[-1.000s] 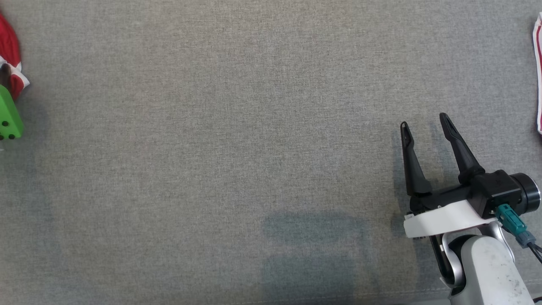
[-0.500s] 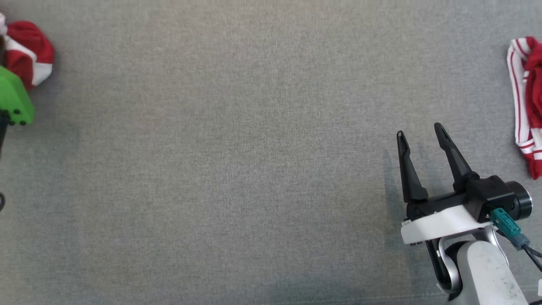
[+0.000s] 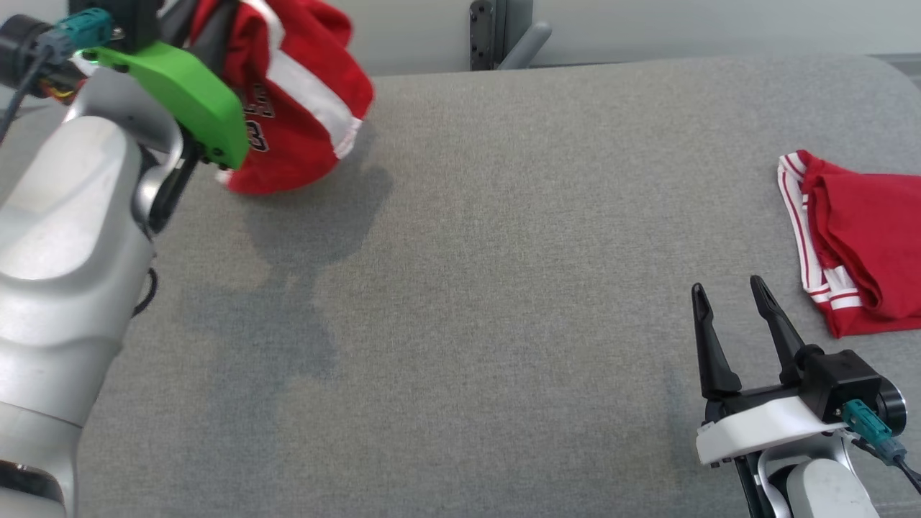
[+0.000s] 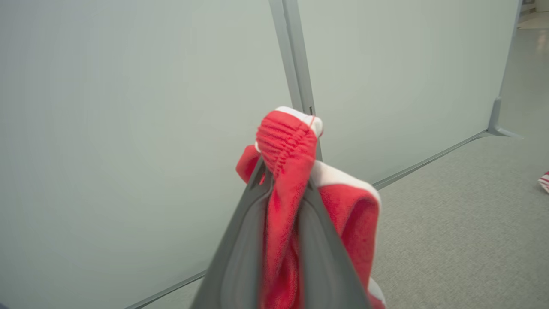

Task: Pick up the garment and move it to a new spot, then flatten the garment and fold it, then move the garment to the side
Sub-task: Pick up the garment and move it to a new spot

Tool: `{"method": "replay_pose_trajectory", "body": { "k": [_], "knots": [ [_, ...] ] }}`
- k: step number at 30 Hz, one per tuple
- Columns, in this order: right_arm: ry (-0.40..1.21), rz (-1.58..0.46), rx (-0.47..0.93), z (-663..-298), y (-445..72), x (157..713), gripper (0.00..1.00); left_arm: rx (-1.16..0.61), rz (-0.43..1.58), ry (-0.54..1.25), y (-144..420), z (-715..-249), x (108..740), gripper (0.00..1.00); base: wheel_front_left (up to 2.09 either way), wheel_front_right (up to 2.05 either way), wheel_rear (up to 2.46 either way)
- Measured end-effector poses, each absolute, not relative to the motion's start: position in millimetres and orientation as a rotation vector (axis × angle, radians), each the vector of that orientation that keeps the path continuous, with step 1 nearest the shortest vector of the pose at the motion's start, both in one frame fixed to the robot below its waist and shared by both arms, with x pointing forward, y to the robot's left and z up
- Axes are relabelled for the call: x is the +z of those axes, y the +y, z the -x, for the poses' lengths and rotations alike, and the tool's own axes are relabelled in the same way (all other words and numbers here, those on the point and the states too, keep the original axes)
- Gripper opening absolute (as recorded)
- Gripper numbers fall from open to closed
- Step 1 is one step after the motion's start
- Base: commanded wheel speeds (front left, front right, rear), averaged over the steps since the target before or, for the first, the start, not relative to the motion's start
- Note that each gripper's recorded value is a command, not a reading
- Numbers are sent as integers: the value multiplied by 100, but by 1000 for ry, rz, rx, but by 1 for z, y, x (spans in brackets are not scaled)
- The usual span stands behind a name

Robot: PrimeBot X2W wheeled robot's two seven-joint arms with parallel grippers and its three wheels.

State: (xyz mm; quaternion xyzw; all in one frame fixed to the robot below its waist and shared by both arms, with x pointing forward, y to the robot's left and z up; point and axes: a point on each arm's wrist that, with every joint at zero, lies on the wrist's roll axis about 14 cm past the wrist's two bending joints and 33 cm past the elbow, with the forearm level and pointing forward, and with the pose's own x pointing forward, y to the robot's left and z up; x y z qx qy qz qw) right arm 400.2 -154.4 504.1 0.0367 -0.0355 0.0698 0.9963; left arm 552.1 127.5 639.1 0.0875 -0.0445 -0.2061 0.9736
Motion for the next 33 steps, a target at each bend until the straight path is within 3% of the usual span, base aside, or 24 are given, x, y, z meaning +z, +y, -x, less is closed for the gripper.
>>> {"method": "replay_pose_trajectory", "body": {
  "k": [6,13,19,27,33],
  "knots": [
    [-121,-80,112,-382,-164,522,100,-604,-73,-196,56,-508,689,0,0,0,0],
    [-133,-90,89,-374,-172,525,100,-738,208,-193,-20,-470,684,0,0,0,0],
    [-117,-99,90,-375,-170,519,100,-609,387,-74,-24,-473,615,0,0,0,0],
    [-85,-97,53,-375,-182,507,100,-384,451,174,6,-472,503,0,0,0,0],
    [-75,-96,44,-376,-185,503,100,-198,542,238,45,-472,470,0,0,0,0]
  ]
}}
